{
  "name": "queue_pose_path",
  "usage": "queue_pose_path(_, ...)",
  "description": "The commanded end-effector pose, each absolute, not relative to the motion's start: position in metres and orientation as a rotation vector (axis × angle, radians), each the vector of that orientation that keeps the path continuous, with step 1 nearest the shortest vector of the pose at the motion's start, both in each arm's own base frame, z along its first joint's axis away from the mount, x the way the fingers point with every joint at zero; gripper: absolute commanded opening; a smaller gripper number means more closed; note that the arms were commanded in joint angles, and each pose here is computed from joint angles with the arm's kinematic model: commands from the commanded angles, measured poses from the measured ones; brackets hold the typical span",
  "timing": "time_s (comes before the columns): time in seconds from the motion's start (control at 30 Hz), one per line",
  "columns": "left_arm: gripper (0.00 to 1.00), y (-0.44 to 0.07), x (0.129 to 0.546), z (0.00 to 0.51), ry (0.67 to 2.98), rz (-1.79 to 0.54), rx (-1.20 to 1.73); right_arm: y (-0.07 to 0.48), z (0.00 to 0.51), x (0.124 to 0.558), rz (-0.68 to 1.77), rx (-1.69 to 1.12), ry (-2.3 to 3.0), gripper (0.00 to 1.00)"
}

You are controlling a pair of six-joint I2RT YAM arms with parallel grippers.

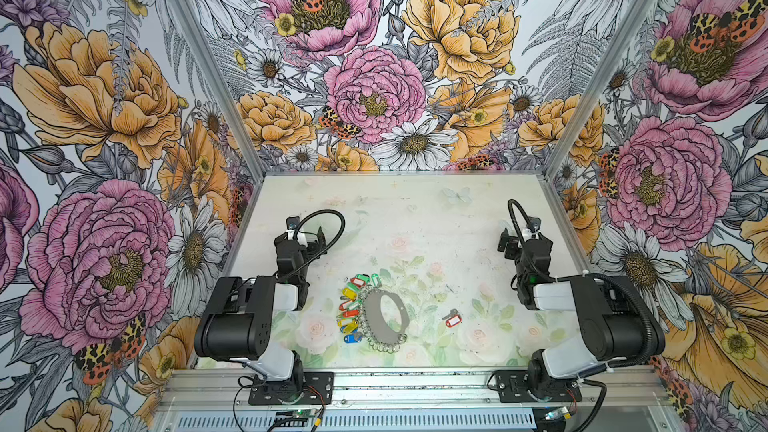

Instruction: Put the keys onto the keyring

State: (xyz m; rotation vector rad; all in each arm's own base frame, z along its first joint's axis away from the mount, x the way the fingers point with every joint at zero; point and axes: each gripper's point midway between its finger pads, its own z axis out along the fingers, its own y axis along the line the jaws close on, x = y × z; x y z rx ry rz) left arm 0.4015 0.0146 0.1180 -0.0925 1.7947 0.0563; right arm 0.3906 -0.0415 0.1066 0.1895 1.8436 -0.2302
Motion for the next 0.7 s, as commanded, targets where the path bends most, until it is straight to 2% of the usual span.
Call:
queue_pose_path(0.0, 0.99, 0.009, 0.406, 0.129, 1.759, 0.037, -0.061, -0.041, 0.116, 0.395, -0.224, 0.211, 1.806, 0.99)
queue_pose_path(0.67, 0.99, 0.022, 0.406, 0.13, 1.752, 0.036, -0.128, -0.041, 0.116, 0.395, -0.219, 0.211, 1.805, 1.0)
